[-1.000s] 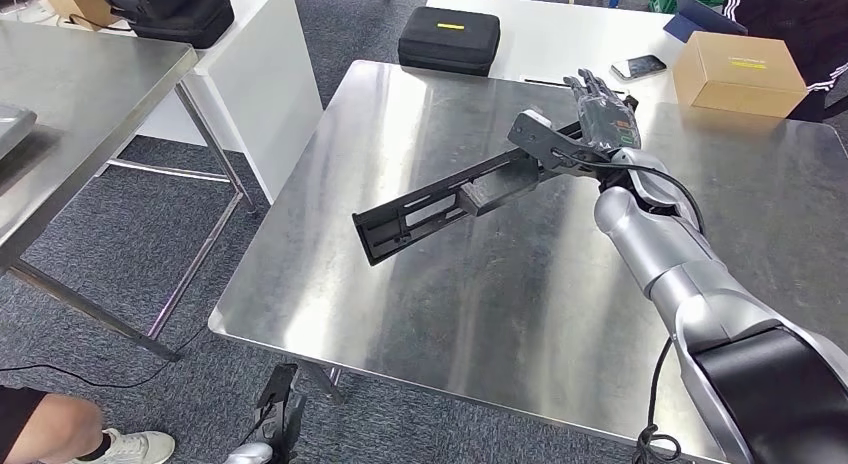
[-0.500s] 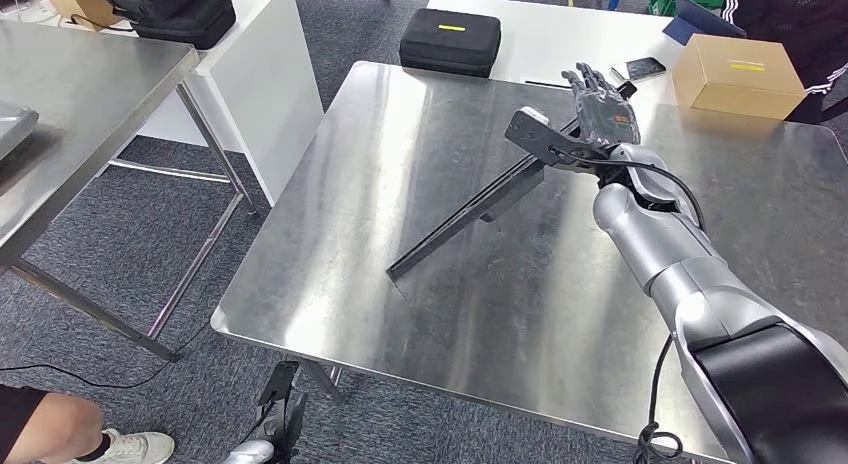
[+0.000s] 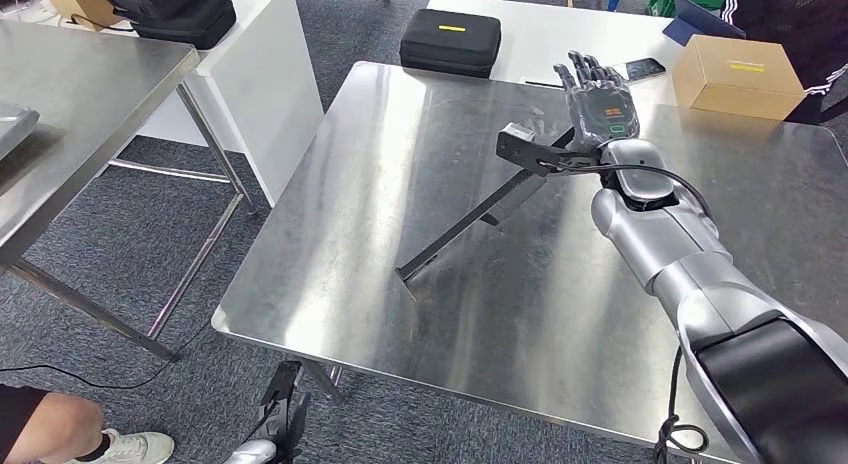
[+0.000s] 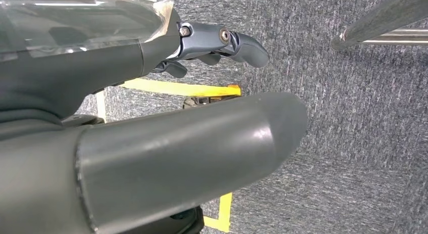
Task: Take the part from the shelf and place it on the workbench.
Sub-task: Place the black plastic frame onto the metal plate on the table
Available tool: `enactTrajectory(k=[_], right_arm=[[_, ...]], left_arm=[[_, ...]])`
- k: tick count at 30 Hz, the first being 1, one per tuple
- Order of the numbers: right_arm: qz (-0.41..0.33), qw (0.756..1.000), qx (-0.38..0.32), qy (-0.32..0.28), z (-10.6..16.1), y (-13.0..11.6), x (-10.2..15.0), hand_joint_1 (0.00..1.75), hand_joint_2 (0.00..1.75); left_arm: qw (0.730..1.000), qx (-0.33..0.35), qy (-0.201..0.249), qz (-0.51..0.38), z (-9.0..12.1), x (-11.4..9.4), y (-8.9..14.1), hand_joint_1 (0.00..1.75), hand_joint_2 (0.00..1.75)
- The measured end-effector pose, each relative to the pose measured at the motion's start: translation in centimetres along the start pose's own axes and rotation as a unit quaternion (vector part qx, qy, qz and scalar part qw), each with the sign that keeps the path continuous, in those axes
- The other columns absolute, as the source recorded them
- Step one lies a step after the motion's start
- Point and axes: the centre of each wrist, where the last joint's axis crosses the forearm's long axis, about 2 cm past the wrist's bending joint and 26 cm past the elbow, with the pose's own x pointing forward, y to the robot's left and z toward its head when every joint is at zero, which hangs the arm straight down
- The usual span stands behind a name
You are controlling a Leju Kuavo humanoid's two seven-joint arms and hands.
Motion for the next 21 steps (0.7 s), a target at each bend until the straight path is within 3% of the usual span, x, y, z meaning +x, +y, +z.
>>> enactTrajectory(k=[11, 21], right_arm=[[0.098, 0.994, -0.03, -0.041, 0.1, 0.2, 1.0, 0.0, 1.75], [0.099, 0.993, -0.031, -0.051, 0.2, 0.5, 1.7, 0.0, 1.75]], left_arm=[[1.0, -0.001, -0.006, 0.002, 0.0, 0.0, -0.1, 0.0, 0.0], [1.0, 0.0, -0.005, 0.007, 0.0, 0.0, -0.1, 0.0, 0.0]])
